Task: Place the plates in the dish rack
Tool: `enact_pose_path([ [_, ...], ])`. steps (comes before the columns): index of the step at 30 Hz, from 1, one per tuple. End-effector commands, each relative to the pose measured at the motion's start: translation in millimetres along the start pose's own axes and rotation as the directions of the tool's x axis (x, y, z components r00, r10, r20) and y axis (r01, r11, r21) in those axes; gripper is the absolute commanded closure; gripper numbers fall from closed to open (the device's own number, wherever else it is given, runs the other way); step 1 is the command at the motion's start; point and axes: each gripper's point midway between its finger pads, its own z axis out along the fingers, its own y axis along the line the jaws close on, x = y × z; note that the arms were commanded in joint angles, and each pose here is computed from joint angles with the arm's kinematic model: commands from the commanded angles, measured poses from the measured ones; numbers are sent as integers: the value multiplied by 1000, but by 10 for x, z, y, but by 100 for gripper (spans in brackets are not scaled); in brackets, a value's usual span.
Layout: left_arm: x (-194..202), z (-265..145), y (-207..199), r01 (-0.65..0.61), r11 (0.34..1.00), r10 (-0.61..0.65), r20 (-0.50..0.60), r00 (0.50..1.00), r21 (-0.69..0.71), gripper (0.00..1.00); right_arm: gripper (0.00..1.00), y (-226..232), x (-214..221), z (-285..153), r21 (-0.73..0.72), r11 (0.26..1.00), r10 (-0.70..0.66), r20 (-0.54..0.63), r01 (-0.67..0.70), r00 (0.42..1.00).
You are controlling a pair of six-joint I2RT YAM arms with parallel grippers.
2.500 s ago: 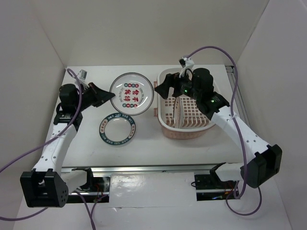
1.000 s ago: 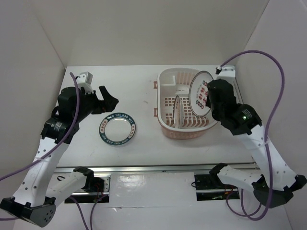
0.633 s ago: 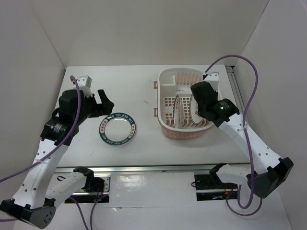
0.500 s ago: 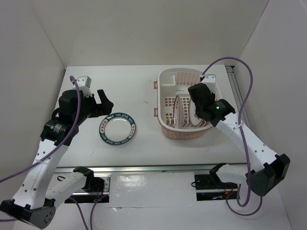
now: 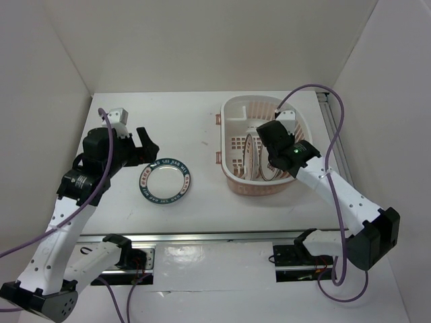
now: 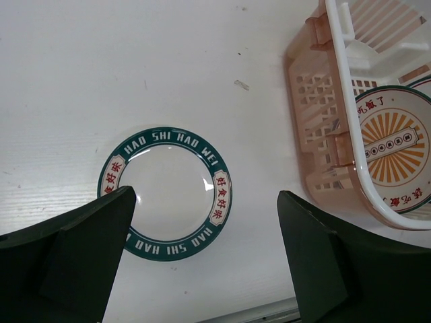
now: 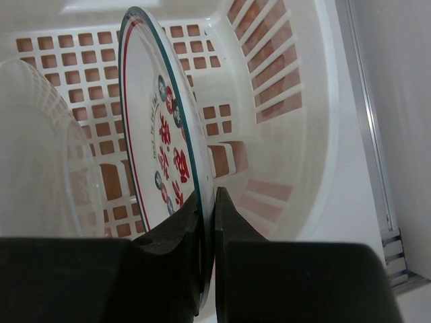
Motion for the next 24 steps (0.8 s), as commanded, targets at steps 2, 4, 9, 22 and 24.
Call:
enact_pose_path([
  [2,-81,-46,13,-27,1000,27,45,999,-4,0,100,60,-152,20,12,997,72,71,-73,995],
  [4,-81,-46,13,-27,1000,27,46,999,-4,0,100,90,-149,6,4,997,76,72,-77,994],
  [9,-81,-46,13,-27,1000,27,46,999,-4,0,100,121,-35,60,21,998,57,48,-58,997],
  [22,-18,-14,54,-27,999,28,31,999,-19,0,51,352,145,34,8,999,36,23,-36,999],
  [24,-18,-14,54,-27,999,28,31,999,-19,0,38,379,109,-27,5,998,58,33,-58,998],
])
